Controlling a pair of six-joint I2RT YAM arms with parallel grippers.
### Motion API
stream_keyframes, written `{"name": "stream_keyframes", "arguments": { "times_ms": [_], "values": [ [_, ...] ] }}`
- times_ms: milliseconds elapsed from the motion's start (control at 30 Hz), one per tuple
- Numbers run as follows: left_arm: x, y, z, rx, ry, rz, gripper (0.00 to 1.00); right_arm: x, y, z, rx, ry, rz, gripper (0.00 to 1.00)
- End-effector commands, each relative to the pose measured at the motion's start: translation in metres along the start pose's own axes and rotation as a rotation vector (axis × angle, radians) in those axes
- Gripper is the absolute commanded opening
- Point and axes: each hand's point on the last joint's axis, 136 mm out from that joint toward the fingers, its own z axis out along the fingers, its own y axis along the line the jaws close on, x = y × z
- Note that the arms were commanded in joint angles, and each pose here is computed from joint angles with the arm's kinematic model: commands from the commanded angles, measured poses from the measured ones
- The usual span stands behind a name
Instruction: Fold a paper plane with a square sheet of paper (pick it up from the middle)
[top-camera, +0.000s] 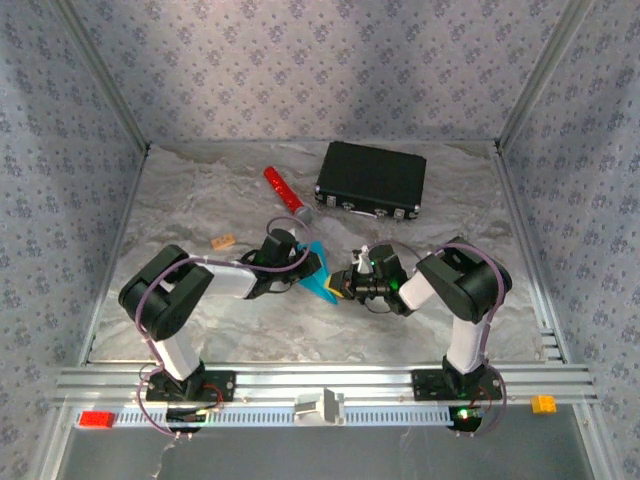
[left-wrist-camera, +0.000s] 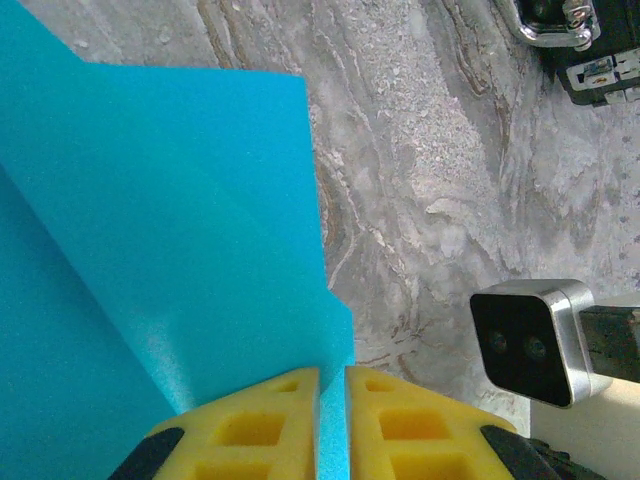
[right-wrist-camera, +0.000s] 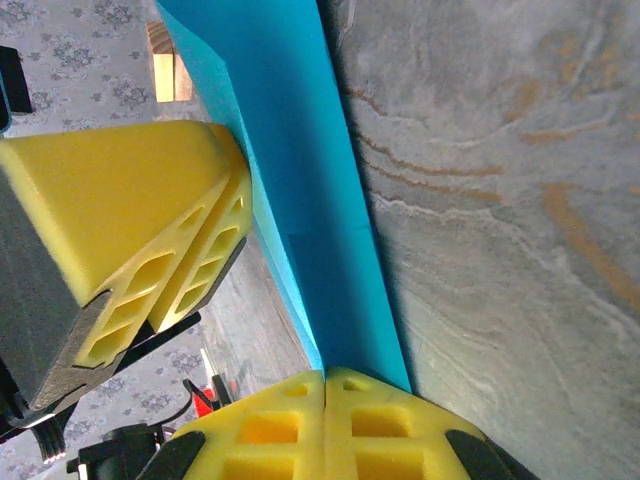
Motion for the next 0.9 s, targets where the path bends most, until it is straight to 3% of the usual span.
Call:
{"name": "stream_keyframes", "arguments": {
  "times_ms": [0, 667, 867],
  "values": [
    [-0.003, -0.007, 0.005, 0.013, 0.004, 0.026, 0.15, -0.004, -0.036, -0.003, 0.114, -0.039, 0.086, 0.01],
    [0.003, 0.000, 0.017, 0.003, 0.040, 0.025, 0.14, -0.003, -0.039, -0.003, 0.123, -0.041, 0.094, 0.02],
    [0.011, 0.013, 0.020, -0.028, 0.068, 0.007, 0.14, -0.004, -0.032, -0.004, 0.118, -0.039, 0.076, 0.06]
  ]
}}
